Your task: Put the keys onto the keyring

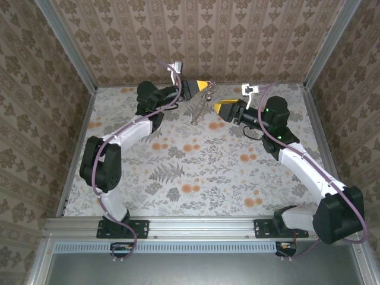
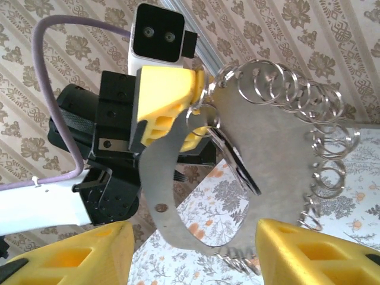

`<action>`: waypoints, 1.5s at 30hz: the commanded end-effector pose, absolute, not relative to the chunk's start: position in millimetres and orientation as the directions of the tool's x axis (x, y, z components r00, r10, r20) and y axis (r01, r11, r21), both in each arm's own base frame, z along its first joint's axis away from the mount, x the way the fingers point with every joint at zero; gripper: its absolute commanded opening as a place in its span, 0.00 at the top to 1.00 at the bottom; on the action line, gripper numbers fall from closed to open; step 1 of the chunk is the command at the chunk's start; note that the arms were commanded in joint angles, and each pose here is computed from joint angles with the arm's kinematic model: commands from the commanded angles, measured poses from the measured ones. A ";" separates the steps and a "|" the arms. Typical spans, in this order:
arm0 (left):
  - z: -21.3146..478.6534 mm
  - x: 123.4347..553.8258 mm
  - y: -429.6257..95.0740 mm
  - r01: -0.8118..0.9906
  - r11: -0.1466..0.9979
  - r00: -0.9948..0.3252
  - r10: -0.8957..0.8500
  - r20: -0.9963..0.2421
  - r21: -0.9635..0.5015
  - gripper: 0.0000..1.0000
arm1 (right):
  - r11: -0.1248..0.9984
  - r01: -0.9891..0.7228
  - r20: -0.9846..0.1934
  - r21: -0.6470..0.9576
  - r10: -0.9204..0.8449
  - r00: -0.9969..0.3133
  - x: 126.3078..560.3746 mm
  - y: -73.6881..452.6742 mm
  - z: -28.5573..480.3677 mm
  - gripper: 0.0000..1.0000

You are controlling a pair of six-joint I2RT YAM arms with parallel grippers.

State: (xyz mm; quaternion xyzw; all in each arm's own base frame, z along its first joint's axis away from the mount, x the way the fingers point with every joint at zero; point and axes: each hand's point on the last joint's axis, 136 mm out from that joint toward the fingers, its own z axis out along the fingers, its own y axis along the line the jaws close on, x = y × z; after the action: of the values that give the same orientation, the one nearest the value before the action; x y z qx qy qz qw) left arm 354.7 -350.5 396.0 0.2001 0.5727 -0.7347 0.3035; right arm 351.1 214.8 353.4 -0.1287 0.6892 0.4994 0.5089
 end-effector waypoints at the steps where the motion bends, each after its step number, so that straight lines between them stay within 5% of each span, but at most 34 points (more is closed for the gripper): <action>1: 426.1 344.6 -350.9 0.731 -0.210 -0.682 -0.246 -0.689 -0.649 1.00 | 0.482 -0.702 -0.851 0.524 0.330 -0.409 358.0 213.8 359.8 0.42; 25: 430.9 337.0 -356.9 0.733 -0.228 -0.680 -0.234 -0.695 -0.641 1.00 | 0.404 -0.750 -0.845 0.524 0.355 -0.400 389.0 231.9 379.4 0.42; 39: 429.6 338.7 -357.4 0.733 -0.226 -0.680 -0.238 -0.694 -0.641 1.00 | 0.352 -0.766 -0.833 0.538 0.363 -0.418 381.9 236.1 378.1 0.76; 45: 429.8 339.9 -358.5 0.730 -0.231 -0.684 -0.240 -0.689 -0.643 1.00 | 0.347 -0.763 -0.828 0.545 0.367 -0.424 380.5 236.7 377.9 0.68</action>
State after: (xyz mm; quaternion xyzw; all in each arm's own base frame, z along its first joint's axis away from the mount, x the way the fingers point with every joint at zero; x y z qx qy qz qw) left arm 346.8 -356.7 408.0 0.2111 0.5606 -0.7413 0.3027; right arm 386.4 234.4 368.9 -0.1428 0.6548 0.5411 0.5080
